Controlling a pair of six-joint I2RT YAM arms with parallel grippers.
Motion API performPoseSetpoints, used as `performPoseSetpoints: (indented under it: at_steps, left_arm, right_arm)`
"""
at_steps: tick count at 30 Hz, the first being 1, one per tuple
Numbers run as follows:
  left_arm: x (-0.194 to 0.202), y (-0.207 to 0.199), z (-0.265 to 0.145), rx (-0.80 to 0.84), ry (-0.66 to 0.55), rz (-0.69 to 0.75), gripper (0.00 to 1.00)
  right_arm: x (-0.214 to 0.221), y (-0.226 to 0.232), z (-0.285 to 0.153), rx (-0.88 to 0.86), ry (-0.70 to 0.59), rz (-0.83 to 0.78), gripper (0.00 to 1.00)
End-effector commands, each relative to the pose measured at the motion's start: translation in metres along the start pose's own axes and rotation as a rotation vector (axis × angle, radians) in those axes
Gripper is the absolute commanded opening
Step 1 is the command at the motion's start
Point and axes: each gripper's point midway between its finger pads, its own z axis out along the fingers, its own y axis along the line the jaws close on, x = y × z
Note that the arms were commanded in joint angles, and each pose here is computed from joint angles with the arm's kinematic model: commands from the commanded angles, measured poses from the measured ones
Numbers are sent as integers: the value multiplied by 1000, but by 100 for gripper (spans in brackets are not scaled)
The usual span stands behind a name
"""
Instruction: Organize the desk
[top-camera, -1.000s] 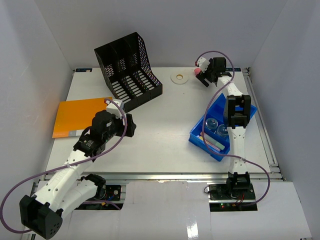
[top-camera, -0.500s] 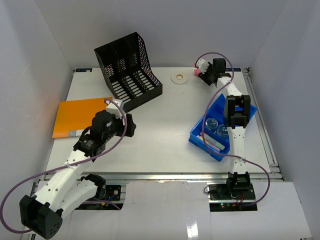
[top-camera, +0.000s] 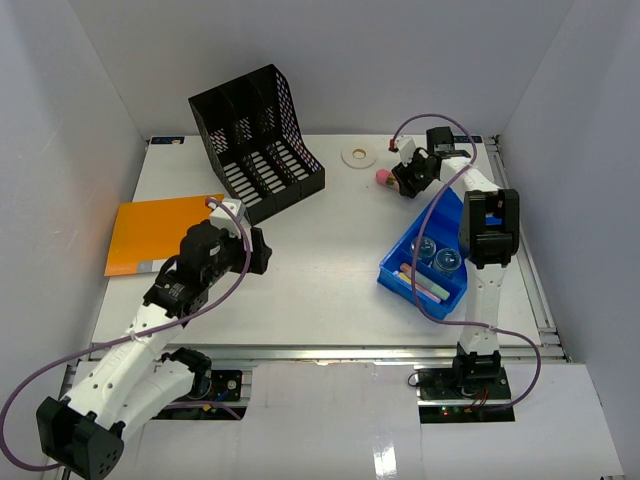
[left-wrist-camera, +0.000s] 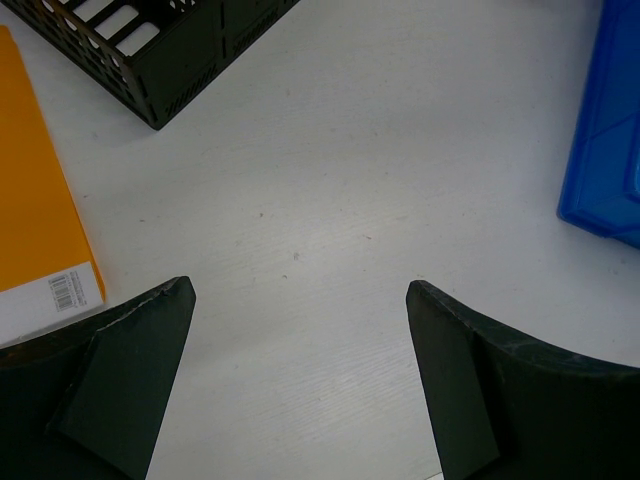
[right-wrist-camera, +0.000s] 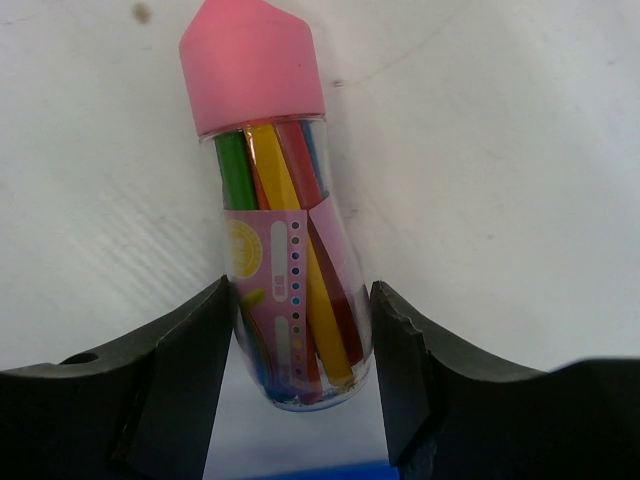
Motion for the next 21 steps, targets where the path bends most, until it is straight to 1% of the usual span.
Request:
performPoseSetpoints:
  at_steps: [1, 2, 7, 8, 10, 13, 15, 17, 19, 21]
  left_arm:
    - [-9, -5, -5, 30, -42, -3, 98]
    - [-10, -5, -6, 33, -45, -2, 98]
    - [-12, -6, -9, 36, -59, 0, 98]
    - [-13, -6, -9, 37, -61, -2, 98]
    - [-13, -6, -10, 37, -63, -1, 98]
    - [-13, -6, -9, 37, -63, -2, 98]
    - [-13, -6, -9, 37, -63, -3, 98]
    - [-14, -6, -10, 38, -66, -3, 98]
    - [-15, -6, -10, 38, -69, -2, 98]
    - [-14, -6, -10, 38, -70, -3, 98]
  right_arm:
    - [4, 53, -11, -121, 38, 48, 44]
    - [3, 58, -10, -127, 44, 36, 49]
    - [7, 68, -2, -129, 93, -1, 68]
    - [5, 70, -1, -131, 94, -5, 68]
    - [3, 71, 2, -140, 102, -3, 74]
    - [2, 72, 5, -151, 106, 1, 79]
    - [1, 73, 5, -158, 107, 1, 75]
    - [-1, 75, 3, -167, 98, 5, 67]
    - [-8, 78, -1, -182, 75, 5, 49]
    - [-17, 81, -5, -202, 40, 16, 37]
